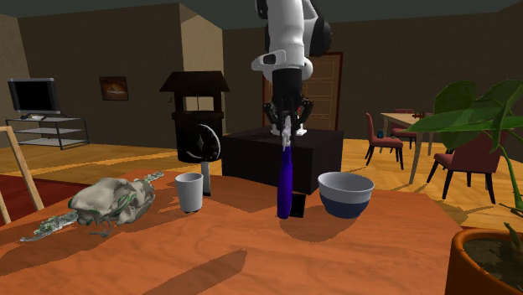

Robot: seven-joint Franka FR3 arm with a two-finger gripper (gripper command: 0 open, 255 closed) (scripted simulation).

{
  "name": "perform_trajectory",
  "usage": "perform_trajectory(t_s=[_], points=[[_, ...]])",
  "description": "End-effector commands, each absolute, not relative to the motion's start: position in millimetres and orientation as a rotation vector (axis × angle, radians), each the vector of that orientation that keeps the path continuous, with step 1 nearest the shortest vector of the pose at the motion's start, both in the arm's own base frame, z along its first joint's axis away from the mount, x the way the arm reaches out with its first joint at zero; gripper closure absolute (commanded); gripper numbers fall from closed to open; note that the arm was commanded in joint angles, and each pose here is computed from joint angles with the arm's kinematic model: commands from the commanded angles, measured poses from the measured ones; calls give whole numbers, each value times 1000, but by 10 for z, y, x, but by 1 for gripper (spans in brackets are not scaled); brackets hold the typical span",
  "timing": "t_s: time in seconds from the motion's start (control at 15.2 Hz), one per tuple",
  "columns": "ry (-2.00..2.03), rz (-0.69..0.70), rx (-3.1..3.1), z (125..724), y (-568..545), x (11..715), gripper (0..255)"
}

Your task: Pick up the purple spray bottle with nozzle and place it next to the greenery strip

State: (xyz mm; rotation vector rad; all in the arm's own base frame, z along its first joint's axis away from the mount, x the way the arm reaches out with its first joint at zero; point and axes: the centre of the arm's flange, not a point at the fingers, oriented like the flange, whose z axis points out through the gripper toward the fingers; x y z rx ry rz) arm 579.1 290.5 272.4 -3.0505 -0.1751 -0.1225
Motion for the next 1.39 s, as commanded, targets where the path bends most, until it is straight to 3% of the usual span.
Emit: perform_trajectory(t_s=[0.0, 1.32], points=[[-175, -122, -3051, 2829, 2907, 5782, 255], [-175, -122, -3051, 3885, 2907, 5782, 255]])
